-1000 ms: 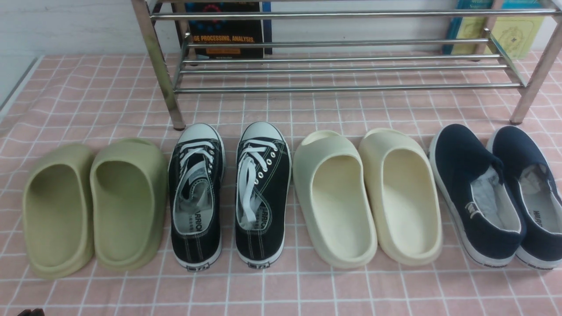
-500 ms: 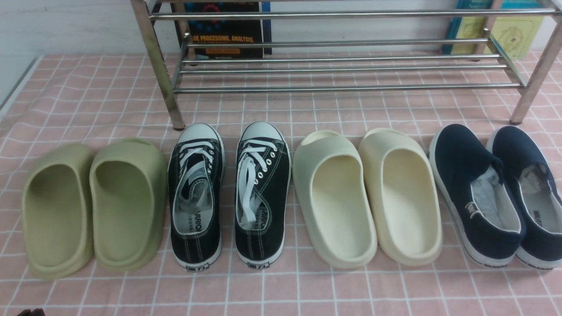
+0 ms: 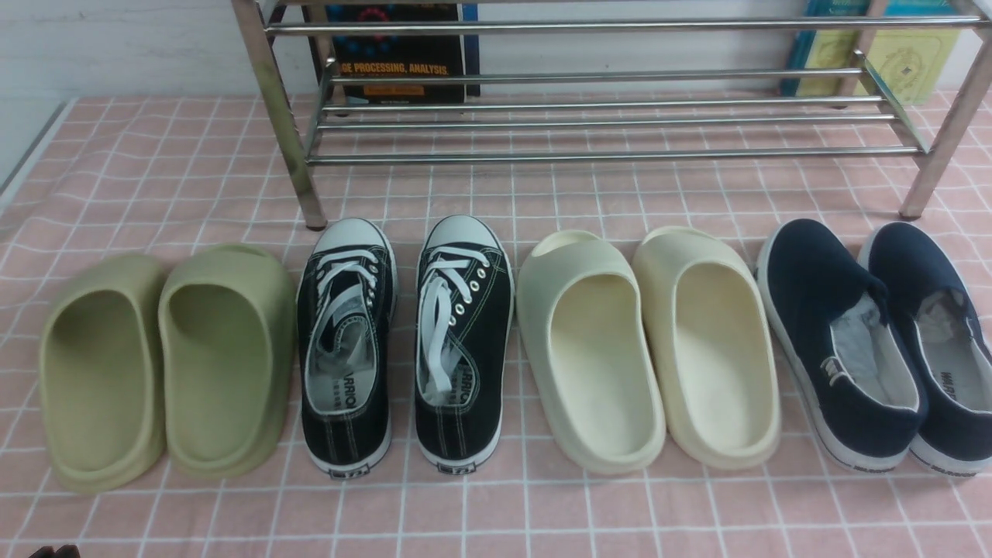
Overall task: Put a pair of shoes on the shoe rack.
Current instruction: Use the right arm to grab the shoe closest to it
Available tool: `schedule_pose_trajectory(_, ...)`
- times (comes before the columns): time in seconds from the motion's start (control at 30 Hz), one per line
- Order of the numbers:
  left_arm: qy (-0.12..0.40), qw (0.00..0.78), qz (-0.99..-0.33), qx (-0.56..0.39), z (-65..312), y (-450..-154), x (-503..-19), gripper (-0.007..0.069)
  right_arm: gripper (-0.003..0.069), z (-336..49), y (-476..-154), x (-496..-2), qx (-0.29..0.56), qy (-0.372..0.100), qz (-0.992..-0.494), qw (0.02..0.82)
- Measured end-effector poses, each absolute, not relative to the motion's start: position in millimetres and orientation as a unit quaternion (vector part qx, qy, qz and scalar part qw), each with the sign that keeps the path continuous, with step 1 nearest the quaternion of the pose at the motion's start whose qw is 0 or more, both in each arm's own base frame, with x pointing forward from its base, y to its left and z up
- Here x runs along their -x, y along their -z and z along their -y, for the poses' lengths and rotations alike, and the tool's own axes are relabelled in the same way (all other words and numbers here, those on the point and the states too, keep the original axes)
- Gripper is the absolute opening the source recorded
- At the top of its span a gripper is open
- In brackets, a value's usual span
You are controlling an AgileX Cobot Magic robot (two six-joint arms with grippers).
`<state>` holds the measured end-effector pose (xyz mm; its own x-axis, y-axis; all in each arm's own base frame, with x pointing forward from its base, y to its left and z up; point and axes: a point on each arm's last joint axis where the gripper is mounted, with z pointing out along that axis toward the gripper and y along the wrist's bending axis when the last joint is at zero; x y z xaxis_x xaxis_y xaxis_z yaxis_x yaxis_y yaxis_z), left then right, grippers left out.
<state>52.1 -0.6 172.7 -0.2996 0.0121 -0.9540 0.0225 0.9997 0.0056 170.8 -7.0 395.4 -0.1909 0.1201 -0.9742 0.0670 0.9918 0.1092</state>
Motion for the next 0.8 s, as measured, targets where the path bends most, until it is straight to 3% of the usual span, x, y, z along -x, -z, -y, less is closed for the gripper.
schedule_pose_trajectory(0.03, 0.004, 0.592, -0.806, -0.011, 1, -173, -52, 0.011, -0.0015, 7, -394, -174, -0.061, -0.02, -0.78, 0.623)
schedule_pose_trajectory(0.07, 0.004, 0.592, -0.806, -0.011, 1, -173, -52, 0.0111, -0.0015, 6, -378, -200, -0.054, -0.014, -0.847, 0.529)
schedule_pose_trajectory(0.1, 0.004, 0.592, -0.806, -0.011, 1, -173, -52, 0.0112, -0.0015, 4, -367, -212, -0.038, -0.012, -0.877, 0.478)
schedule_pose_trajectory(0.23, 0.004, 0.592, -0.806, -0.011, 1, -173, -52, 0.0118, 0.0002, -22, -329, -244, 0.055, -0.025, -0.936, 0.346)
schedule_pose_trajectory(0.37, 0.004, 0.592, -0.806, -0.011, 1, -173, -52, 0.0118, 0.0081, -49, -296, -265, 0.094, -0.046, -0.957, 0.272)
schedule_pose_trajectory(0.43, 0.004, 0.592, -0.806, -0.011, 1, -173, -52, 0.0118, 0.0181, -57, -275, -275, 0.086, -0.051, -0.968, 0.232)
schedule_pose_trajectory(0.47, 0.004, 0.592, -0.806, -0.011, 1, -173, -52, 0.0118, 0.0181, -57, -273, -276, 0.086, -0.051, -0.968, 0.229)
schedule_pose_trajectory(0.63, 0.004, 0.592, -0.806, -0.011, 1, -173, -52, 0.0118, 0.0434, -62, -238, -294, 0.068, -0.049, -0.98, 0.179)
schedule_pose_trajectory(0.7, 0.004, 0.592, -0.806, -0.011, 1, -173, -52, 0.0118, 0.0453, -64, -226, -302, 0.067, -0.047, -0.982, 0.172)
schedule_pose_trajectory(0.8, 0.004, 0.592, -0.806, -0.011, 1, -173, -52, 0.0118, 0.0426, -65, -212, -309, 0.066, -0.045, -0.983, 0.163)
